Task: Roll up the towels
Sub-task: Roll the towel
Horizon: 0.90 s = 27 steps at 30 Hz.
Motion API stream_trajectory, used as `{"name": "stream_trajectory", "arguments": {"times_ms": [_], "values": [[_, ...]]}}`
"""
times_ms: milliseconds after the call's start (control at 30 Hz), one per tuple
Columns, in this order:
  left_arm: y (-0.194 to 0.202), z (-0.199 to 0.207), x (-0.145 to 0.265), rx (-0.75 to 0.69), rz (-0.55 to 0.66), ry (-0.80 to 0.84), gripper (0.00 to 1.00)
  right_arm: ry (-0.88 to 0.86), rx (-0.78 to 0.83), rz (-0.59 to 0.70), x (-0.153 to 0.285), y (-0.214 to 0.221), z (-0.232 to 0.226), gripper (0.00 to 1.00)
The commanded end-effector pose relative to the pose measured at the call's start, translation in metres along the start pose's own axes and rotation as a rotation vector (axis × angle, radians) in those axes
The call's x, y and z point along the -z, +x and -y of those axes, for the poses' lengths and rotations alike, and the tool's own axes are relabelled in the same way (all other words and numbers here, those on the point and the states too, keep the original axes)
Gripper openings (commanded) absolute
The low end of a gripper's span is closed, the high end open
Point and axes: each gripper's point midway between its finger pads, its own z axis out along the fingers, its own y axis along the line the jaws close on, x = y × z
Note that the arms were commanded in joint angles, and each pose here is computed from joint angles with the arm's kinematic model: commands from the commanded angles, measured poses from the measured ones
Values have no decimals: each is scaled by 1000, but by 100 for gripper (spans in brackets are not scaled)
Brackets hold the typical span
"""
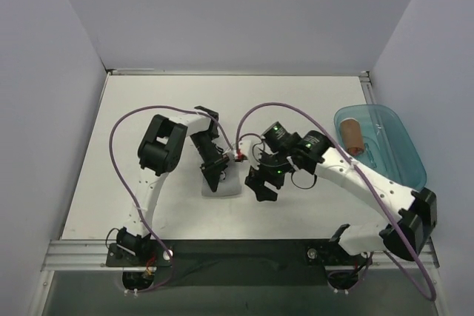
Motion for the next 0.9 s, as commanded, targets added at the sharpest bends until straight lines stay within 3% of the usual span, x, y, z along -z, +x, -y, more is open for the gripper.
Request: {"name": "stream_trajectory", "arguments": {"times_ms": [0,200,367,533,733,833,867], "values": [[26,-52,-9,-66,-130,-70,27,197,186,6,-22,-33,33,68],[26,-51,-8,-52,-116,-47,28,206,337,13,-79,-66,39,65],[26,-51,-8,-48,-111,-40,28,202,513,-63,-131,-61,38,66],[26,-51,-7,-43,-101,-32,29,180,554,-92,-154,-49,41,64],[25,-50,-6,-40,-85,-23,29,153,573,-173,-180,-9,45,56],[25,-50,-5,-33,-75,-20,30,133,563,-190,-187,4,42,47],[24,-50,-5,-35,-73,-20,30,126,557,-193,-189,7,41,39]]}}
